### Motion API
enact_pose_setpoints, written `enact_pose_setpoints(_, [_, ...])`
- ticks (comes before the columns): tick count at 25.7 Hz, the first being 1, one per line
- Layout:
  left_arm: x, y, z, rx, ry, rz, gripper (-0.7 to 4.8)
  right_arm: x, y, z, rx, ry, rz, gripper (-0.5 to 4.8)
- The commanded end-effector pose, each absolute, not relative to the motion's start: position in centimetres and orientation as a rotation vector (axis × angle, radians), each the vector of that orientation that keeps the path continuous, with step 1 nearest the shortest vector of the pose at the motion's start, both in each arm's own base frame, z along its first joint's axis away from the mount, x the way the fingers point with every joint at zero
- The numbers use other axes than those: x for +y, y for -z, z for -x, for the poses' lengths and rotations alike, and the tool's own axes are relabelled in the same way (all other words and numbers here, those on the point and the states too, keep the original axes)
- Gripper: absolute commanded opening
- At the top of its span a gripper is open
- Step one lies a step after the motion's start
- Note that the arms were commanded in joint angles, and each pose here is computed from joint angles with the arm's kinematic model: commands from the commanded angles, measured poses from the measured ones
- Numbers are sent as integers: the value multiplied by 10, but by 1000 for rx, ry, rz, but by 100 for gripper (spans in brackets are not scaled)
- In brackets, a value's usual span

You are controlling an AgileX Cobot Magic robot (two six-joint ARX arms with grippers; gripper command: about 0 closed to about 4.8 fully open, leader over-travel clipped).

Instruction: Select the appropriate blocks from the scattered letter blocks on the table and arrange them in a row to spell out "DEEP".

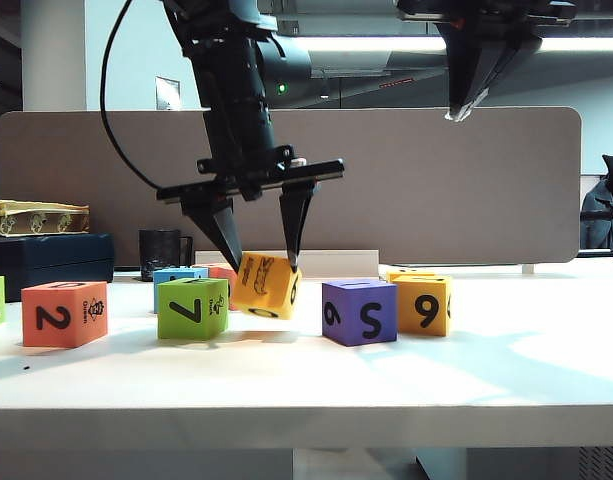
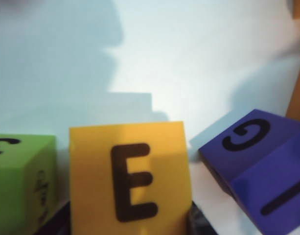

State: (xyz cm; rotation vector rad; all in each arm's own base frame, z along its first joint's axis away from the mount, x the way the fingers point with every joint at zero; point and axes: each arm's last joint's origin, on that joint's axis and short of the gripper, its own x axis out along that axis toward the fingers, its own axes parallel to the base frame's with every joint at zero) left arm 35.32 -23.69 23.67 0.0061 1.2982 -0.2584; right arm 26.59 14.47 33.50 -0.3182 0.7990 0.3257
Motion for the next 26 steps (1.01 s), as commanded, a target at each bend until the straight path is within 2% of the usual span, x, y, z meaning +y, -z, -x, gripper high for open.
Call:
enact_pose_setpoints(1, [-240,-229,-353,1333,274,6,259,144,-338,-265,791,-328,318,-1])
enact_pose_setpoints(9, [-242,-225,-352,1359,276,-2,261,144,-337,-264,802,-327,322,-1])
enact_pose_setpoints(12, [-240,-224,-350,1387,265,-15,313,144,-337,-264,803,-328,322,-1])
enact_pose_setpoints(18, [-238,-225,-348,1401,264,-28,315,144,-337,-264,805,-330,321,-1])
enact_pose_setpoints(20, [-236,-232,-345,1398,275,-40,345,144,-337,-264,806,-330,322,-1])
enact_pose_setpoints(26, [-232,-252,-342,1345,304,-34,345,144,-337,-264,805,-330,322,-1])
